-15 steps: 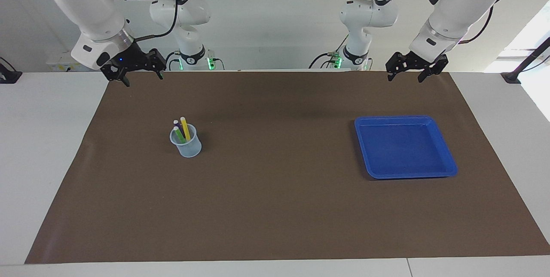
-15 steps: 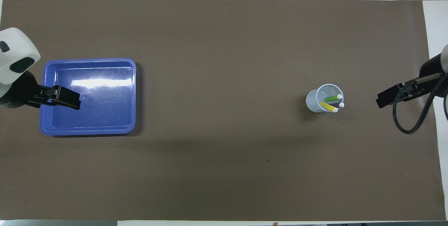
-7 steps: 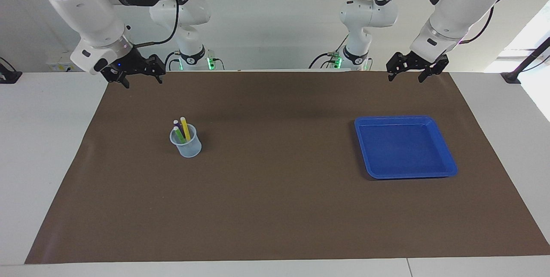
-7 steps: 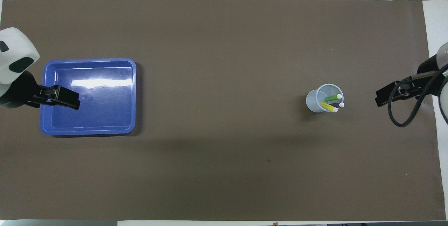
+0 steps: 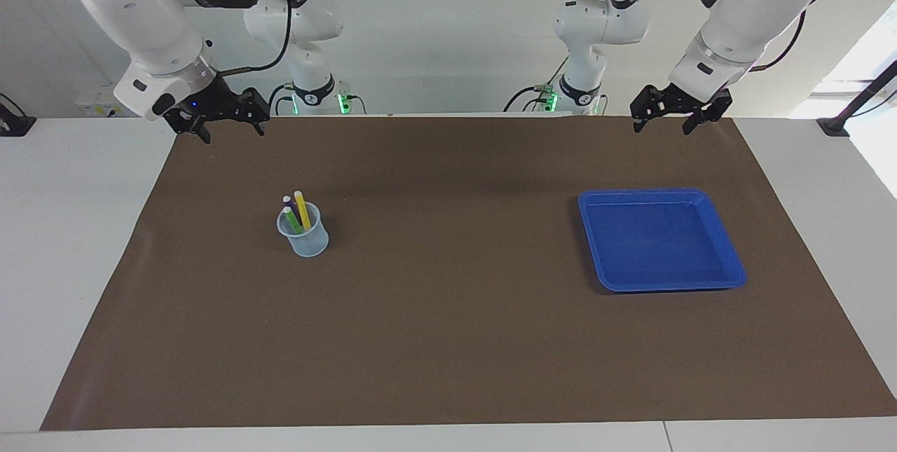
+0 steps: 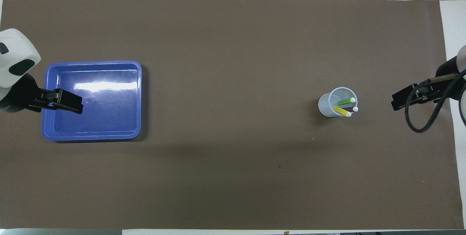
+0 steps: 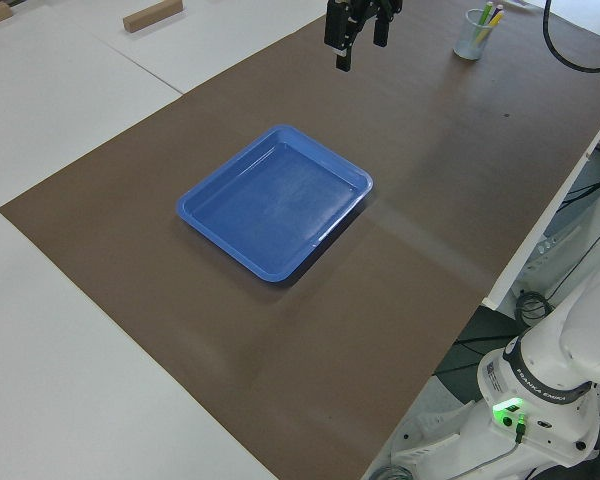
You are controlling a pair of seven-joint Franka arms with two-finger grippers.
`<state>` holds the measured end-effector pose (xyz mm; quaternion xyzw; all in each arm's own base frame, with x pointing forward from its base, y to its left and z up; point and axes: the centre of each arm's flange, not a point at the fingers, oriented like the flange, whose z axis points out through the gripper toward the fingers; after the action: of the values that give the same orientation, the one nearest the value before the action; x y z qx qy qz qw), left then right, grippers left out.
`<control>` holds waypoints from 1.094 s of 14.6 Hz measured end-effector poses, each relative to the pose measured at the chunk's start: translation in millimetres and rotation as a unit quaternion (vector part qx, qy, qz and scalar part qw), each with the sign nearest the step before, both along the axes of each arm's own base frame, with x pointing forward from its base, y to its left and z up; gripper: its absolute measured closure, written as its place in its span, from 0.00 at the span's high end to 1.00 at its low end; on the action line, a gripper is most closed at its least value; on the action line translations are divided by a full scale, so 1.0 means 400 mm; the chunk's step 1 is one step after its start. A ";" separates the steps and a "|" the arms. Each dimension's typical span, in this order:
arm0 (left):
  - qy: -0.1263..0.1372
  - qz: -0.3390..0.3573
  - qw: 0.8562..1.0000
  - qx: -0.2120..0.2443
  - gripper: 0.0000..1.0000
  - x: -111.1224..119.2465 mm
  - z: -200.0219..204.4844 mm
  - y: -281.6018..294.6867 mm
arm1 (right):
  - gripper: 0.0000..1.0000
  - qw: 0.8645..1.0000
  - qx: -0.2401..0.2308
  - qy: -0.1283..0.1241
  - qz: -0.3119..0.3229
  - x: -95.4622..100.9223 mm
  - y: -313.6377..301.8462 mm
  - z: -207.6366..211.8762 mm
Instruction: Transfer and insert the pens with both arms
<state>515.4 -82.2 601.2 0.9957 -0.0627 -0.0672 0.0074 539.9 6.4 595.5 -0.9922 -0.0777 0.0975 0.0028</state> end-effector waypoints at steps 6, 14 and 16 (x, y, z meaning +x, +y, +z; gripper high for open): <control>0.000 0.000 1.000 0.000 1.00 0.000 0.000 0.000 | 1.00 1.000 0.000 -0.011 0.001 0.002 0.003 0.010; 0.000 0.000 1.000 0.000 1.00 0.000 0.000 0.000 | 1.00 0.999 0.001 -0.042 0.001 0.014 0.002 0.042; 0.000 0.000 1.000 0.000 1.00 0.000 0.000 0.000 | 1.00 0.999 0.001 -0.048 0.001 0.016 0.002 0.049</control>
<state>515.4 -82.2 601.2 0.9957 -0.0627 -0.0672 0.0074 546.3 7.4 615.3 -0.9956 -0.0789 0.0499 -0.0002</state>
